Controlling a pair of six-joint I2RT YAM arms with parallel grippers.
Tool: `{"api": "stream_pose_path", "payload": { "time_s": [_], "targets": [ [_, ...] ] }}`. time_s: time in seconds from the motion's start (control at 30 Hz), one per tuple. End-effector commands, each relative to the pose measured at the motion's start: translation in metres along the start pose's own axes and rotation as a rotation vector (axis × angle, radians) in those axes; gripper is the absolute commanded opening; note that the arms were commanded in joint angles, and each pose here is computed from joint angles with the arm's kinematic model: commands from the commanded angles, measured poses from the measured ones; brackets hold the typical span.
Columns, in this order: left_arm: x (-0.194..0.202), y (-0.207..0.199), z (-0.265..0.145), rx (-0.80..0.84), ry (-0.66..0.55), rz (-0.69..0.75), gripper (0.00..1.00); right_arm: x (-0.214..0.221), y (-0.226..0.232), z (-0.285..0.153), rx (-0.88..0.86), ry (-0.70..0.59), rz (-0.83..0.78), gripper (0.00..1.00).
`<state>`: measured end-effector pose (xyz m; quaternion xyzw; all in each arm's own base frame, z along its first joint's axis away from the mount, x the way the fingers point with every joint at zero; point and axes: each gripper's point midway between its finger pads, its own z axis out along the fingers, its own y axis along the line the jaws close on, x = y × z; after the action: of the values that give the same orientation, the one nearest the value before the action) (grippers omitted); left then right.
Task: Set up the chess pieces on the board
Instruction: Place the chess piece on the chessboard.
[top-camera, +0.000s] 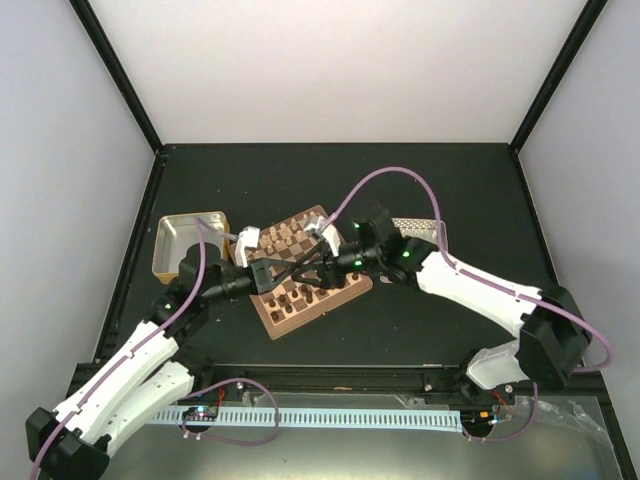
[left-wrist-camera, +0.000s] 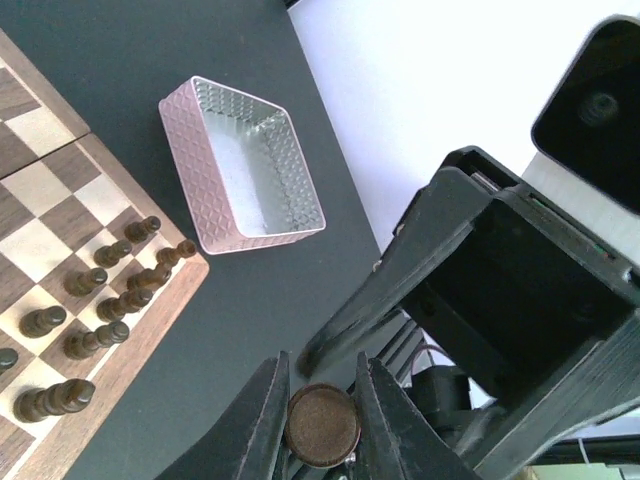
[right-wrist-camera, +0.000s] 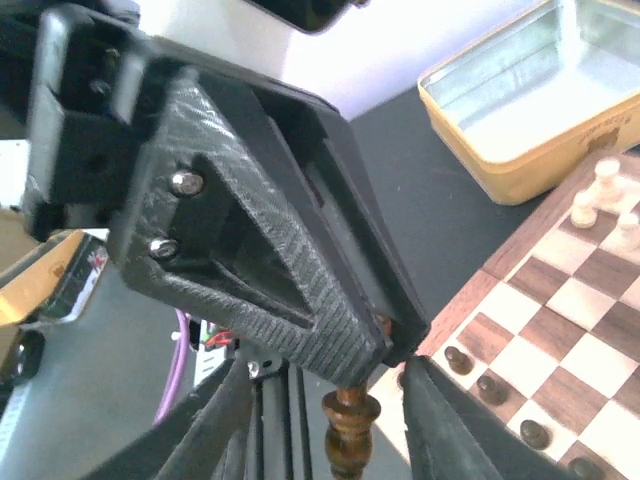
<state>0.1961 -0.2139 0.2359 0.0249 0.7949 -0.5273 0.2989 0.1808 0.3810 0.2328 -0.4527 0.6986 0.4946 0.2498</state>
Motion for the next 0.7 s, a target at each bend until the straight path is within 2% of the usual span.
{"api": "stream_pose_path", "payload": {
  "time_s": [0.0,0.07,0.13,0.23,0.33,0.5,0.67],
  "targets": [
    [-0.018,-0.028,-0.007,0.092,-0.067,0.022,0.09,-0.048,0.020,-0.038,-0.012,-0.258,0.035,0.52],
    [-0.028,-0.038,-0.010,0.128,-0.113,0.034,0.09,-0.064,0.025,-0.059,-0.020,-0.416,0.154,0.63],
    [-0.038,-0.046,-0.013,0.154,-0.155,0.042,0.09,-0.074,0.028,-0.073,-0.073,-0.553,0.275,0.69],
    [-0.050,-0.063,-0.018,0.219,-0.210,0.054,0.09,-0.073,0.009,-0.078,-0.087,-0.661,0.513,0.70],
    [-0.062,-0.082,-0.026,0.275,-0.259,0.079,0.09,-0.075,0.005,-0.079,-0.128,-0.697,0.606,0.71],
    [-0.077,-0.096,-0.038,0.309,-0.340,0.093,0.09,-0.086,0.018,-0.076,-0.239,-0.696,0.673,0.69],
    [-0.082,-0.099,-0.042,0.332,-0.376,0.068,0.09,-0.094,0.032,-0.069,-0.350,-0.684,0.722,0.58]
  ]
}}
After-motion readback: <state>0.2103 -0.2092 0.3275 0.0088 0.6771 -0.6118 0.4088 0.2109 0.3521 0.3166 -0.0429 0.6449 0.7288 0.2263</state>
